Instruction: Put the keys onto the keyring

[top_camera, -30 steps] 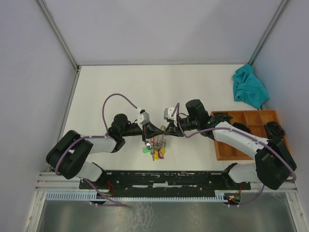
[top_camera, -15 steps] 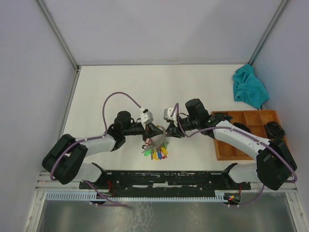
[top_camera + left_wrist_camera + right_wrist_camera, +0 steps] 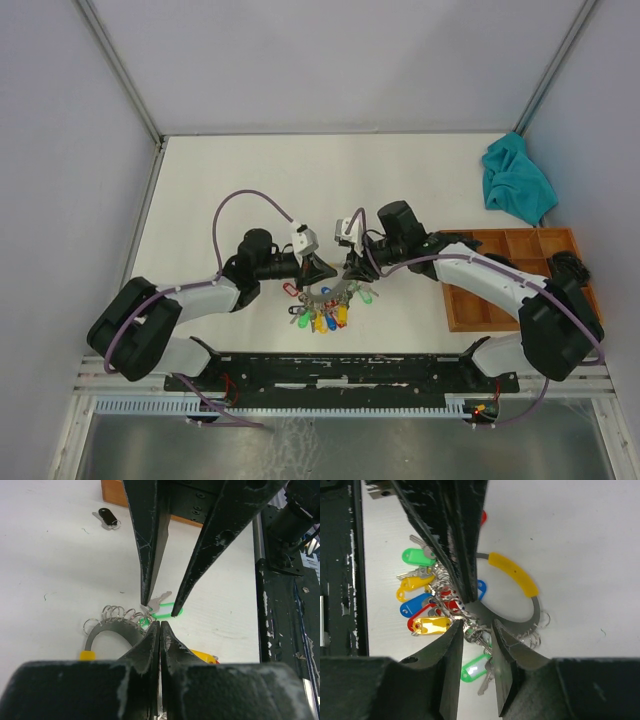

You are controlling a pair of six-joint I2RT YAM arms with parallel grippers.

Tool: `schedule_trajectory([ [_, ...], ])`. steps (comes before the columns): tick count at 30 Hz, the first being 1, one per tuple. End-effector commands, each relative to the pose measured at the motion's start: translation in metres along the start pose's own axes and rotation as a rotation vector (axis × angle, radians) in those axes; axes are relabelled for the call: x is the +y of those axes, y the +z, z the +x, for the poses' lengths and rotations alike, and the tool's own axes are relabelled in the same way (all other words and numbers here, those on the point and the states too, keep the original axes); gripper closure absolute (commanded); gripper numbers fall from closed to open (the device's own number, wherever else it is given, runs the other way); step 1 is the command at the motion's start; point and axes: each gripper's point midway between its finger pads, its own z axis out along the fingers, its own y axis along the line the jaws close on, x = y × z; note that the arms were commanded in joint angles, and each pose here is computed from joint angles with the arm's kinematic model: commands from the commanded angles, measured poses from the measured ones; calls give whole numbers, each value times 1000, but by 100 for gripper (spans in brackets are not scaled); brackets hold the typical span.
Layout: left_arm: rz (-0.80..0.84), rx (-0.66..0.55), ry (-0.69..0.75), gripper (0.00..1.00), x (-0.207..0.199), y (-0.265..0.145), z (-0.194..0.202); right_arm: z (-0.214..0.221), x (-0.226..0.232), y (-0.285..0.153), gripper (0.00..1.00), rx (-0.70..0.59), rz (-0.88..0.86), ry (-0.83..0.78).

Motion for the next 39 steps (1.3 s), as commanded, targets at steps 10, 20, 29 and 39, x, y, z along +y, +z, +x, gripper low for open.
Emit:
schedule_trajectory([
  [10, -174, 22, -81, 72, 32, 14, 10, 44, -47, -15, 58, 215, 280, 272],
  [20, -253, 193, -91, 67, 59, 51, 41, 64, -81, -54, 50, 181, 616, 422],
  [29, -264, 296, -31, 67, 72, 72, 58, 66, -82, -60, 48, 87, 696, 448],
  [39, -254, 357, -6, 68, 75, 84, 72, 64, -80, -55, 48, 70, 669, 445],
])
